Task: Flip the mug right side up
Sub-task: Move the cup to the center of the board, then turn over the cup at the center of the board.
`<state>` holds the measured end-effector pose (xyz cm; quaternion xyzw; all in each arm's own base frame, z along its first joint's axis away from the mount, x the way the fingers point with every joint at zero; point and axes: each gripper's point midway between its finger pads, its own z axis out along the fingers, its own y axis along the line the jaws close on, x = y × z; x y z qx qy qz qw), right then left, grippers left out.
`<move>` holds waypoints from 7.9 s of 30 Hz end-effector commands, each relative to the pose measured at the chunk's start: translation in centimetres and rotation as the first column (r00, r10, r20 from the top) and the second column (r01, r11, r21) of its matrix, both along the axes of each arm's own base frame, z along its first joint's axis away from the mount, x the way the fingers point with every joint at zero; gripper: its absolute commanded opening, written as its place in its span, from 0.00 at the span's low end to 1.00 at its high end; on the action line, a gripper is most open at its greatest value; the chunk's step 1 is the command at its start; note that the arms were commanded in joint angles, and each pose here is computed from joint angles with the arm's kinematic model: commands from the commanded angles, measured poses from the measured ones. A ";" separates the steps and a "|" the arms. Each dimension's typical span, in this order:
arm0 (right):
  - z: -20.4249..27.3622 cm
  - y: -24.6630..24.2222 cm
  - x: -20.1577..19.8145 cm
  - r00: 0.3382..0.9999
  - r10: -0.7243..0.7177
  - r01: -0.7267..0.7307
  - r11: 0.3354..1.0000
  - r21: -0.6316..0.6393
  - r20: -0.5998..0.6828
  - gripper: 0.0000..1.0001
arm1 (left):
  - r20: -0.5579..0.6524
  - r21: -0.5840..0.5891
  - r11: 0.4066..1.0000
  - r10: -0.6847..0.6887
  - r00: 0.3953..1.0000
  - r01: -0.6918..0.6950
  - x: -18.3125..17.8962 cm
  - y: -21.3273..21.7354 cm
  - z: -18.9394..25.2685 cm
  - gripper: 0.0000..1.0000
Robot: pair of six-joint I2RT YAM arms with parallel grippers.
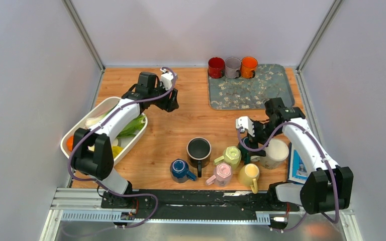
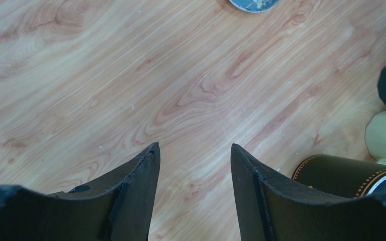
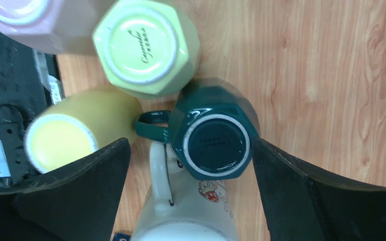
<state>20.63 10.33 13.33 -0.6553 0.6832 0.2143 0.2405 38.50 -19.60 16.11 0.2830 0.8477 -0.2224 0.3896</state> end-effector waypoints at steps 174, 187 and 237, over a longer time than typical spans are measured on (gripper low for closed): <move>7.7 13.8 22.0 0.340 -0.051 0.753 0.613 0.239 -0.939 1.00 | 0.737 0.075 0.974 -0.199 0.645 0.215 2.5 -6.0 10.9 0.00; 12.5 11.3 26.3 0.910 -0.408 0.322 0.804 0.499 0.070 1.00 | 0.317 -0.007 0.963 -0.254 0.914 0.270 -0.2 -4.4 6.9 0.00; 3.8 11.3 27.5 0.893 -0.416 0.377 0.900 0.219 0.173 0.00 | 0.253 -0.086 0.996 0.038 0.967 -0.016 4.9 -0.9 6.6 0.56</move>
